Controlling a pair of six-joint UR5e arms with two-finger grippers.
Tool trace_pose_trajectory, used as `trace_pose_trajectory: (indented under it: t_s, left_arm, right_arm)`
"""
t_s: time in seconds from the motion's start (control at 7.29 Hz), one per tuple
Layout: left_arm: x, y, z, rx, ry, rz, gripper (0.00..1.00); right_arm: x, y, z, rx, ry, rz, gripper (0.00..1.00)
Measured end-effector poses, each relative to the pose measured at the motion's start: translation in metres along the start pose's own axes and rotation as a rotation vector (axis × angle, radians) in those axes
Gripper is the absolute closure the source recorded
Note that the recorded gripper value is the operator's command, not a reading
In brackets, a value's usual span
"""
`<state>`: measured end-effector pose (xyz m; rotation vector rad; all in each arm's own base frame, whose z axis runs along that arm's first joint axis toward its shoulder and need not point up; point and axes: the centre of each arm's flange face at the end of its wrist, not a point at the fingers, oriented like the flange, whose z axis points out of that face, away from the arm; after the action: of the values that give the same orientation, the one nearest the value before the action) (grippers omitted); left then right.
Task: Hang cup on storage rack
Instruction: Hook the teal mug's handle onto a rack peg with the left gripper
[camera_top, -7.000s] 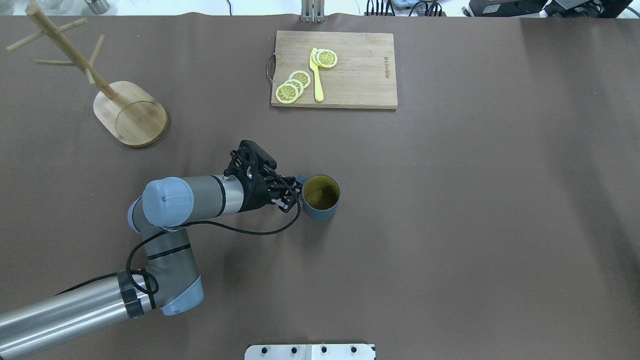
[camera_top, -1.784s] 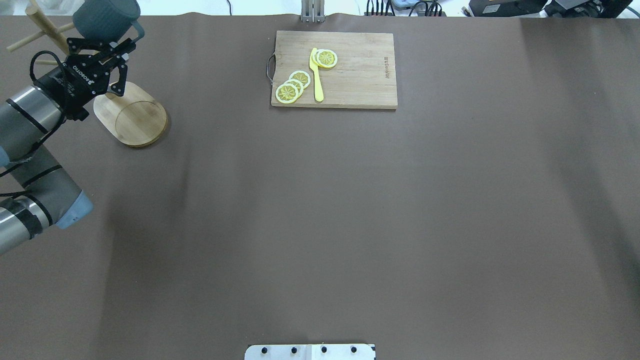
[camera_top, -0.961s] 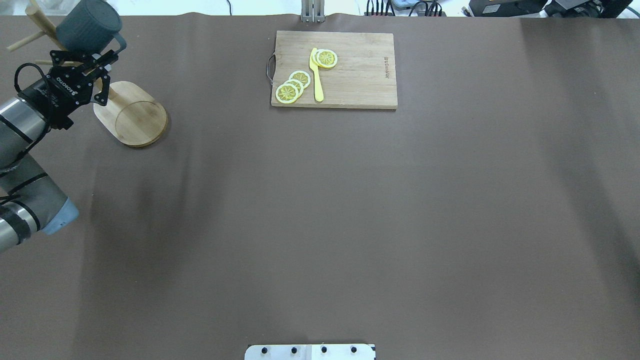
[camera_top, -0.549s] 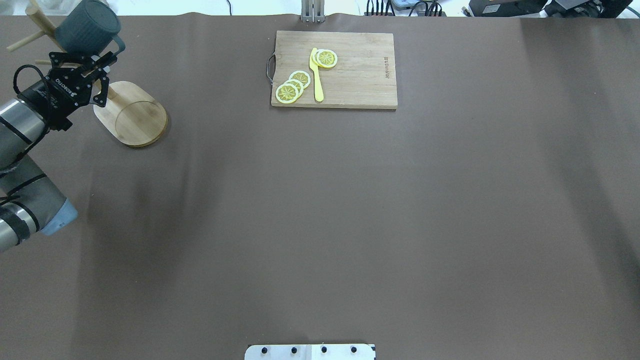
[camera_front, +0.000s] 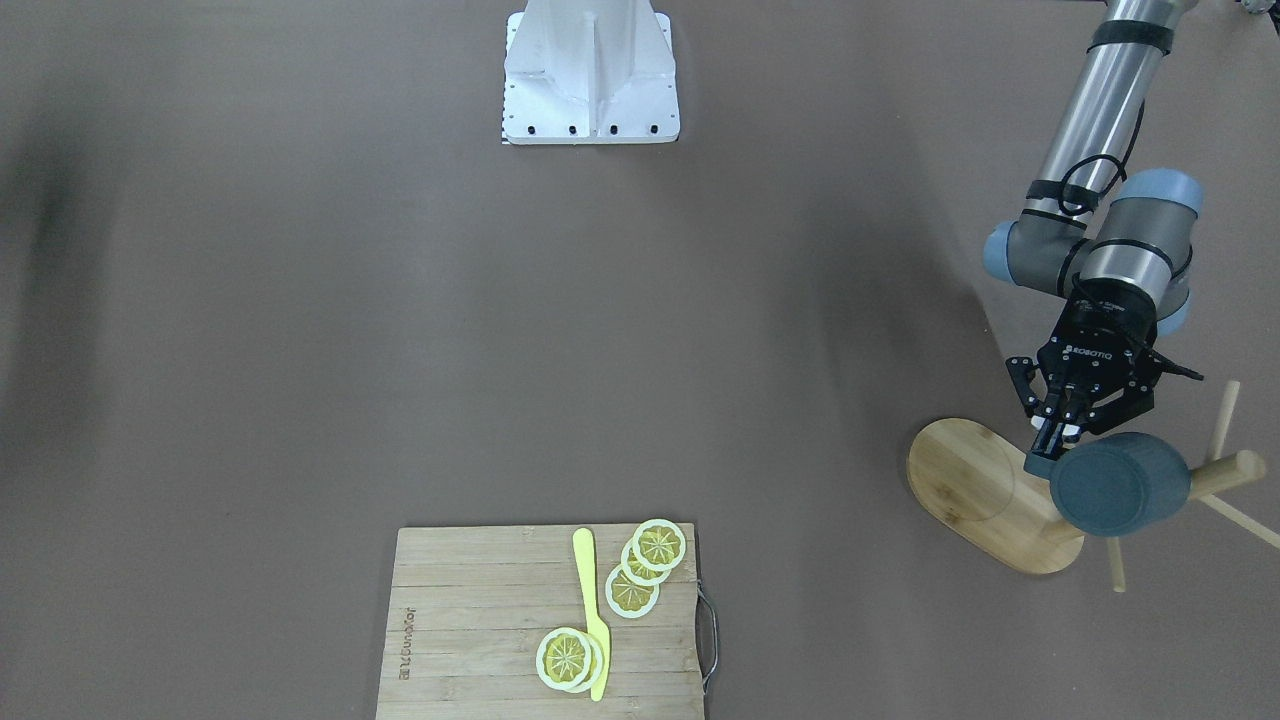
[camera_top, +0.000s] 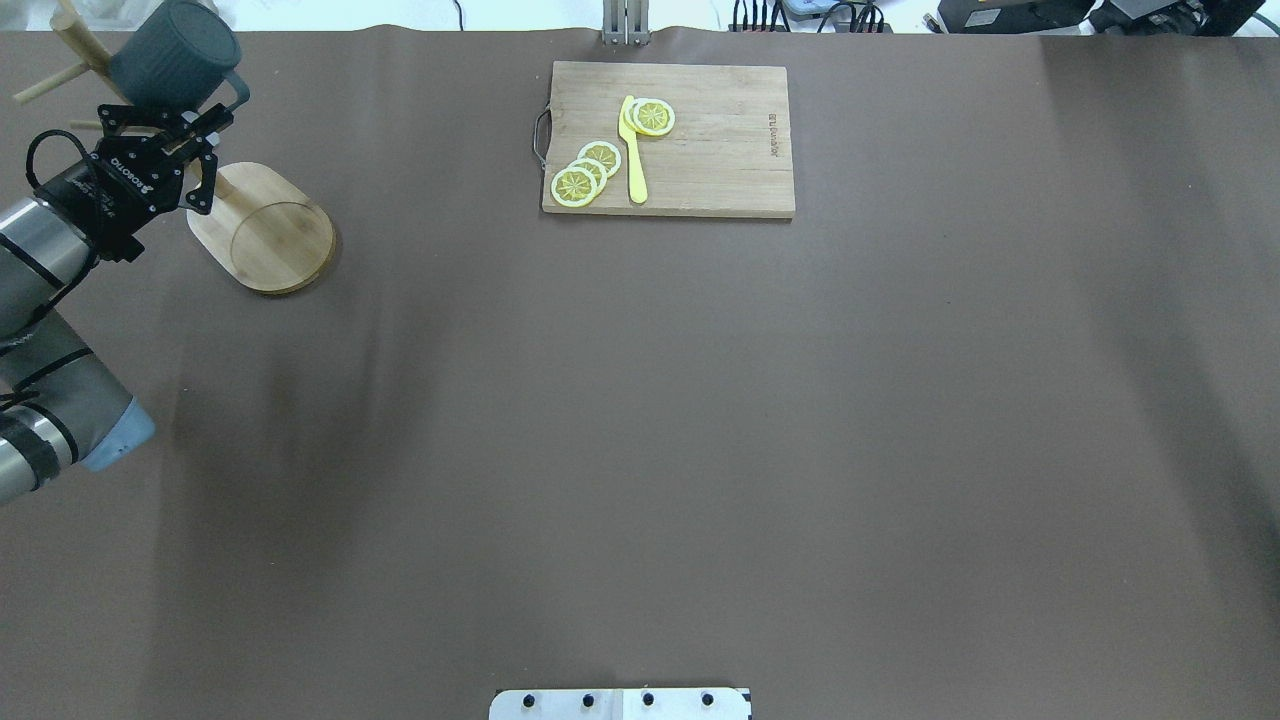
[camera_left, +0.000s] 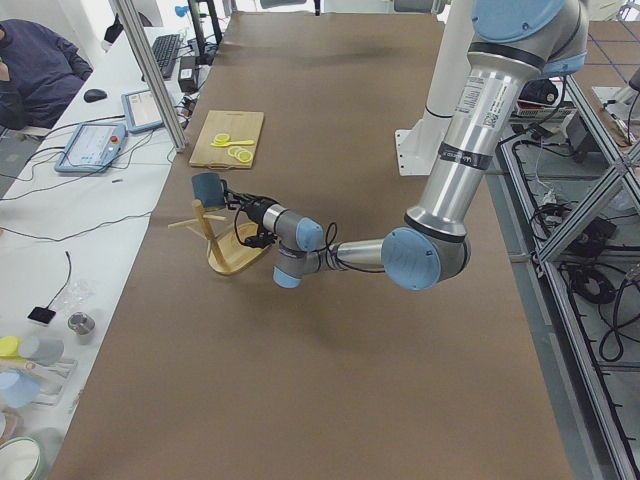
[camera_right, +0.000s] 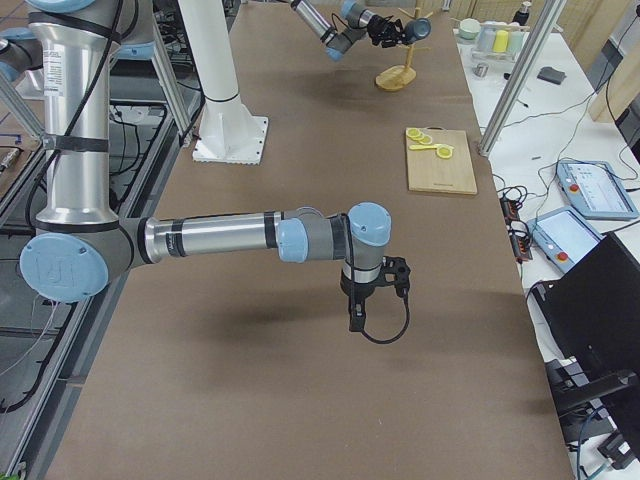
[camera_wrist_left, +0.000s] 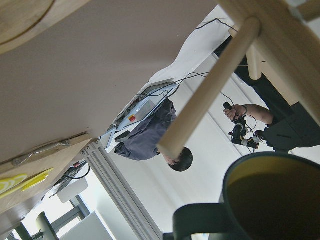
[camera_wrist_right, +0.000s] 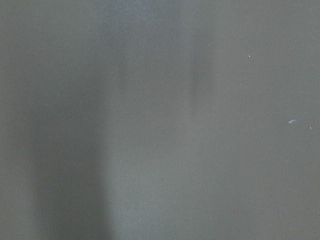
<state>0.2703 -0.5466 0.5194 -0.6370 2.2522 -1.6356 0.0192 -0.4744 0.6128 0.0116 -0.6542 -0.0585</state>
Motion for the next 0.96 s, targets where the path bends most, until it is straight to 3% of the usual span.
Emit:
trace_pose_trajectory:
  t_s: [0.14, 0.27, 0.96]
  left_arm:
    - [-0.0001, 0.0, 0.0, 0.0, -0.001, 0.0, 0.14]
    - [-0.0001, 0.0, 0.0, 0.0, -0.001, 0.001, 0.01]
    - [0.0, 0.0053, -0.0006, -0.023, -0.001, 0.0, 0.01]
  right_arm:
    - [0.0002, 0.0, 0.0002, 0.0, 0.0, 0.0, 0.0]
    - [0.0003, 0.0, 0.0004, -0.001, 0.0, 0.0, 0.0]
    - [0.0009, 0.0001, 0.0012, -0.002, 0.0, 0.003, 0.0]
